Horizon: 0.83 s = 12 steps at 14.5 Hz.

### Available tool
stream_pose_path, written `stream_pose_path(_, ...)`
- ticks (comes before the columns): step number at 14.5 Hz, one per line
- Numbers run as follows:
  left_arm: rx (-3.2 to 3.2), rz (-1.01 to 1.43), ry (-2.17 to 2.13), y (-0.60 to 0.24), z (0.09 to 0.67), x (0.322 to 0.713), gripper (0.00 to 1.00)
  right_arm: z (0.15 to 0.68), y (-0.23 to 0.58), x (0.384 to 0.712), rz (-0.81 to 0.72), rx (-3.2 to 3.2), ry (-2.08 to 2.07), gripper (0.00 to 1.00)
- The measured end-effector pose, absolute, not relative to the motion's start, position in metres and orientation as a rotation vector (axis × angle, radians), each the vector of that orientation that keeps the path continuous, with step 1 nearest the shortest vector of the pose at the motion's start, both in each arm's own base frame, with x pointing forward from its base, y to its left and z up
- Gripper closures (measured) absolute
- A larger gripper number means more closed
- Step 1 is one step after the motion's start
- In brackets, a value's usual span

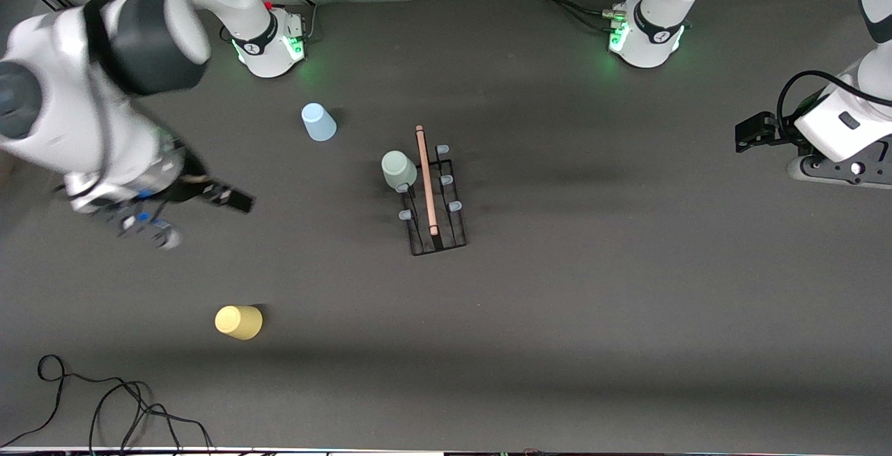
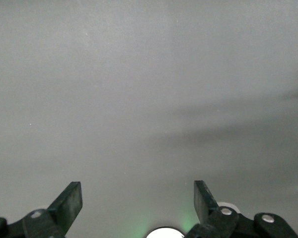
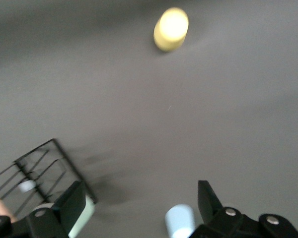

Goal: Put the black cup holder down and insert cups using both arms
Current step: 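Move the right gripper to the yellow cup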

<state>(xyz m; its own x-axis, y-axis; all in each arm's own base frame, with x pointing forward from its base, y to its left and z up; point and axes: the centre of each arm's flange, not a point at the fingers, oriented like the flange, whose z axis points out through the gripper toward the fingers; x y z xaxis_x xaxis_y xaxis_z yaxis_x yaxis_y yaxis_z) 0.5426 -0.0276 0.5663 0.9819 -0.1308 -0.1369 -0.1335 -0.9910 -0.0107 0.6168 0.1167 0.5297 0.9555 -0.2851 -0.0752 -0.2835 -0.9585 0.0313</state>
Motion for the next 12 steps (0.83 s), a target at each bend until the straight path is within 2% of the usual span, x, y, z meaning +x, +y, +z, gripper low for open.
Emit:
stream_pose_path(6,-3.108,0.213,0.206,-0.027,0.566,0.543,0.0,0.493,0.038,0.688,0.024,3.043,-0.086,0.0)
stream_pose_path(12,-3.108,0.214,0.205,-0.027,0.566,0.543,0.0,0.379,0.008,0.722,-0.045,3.139,-0.037,0.0)
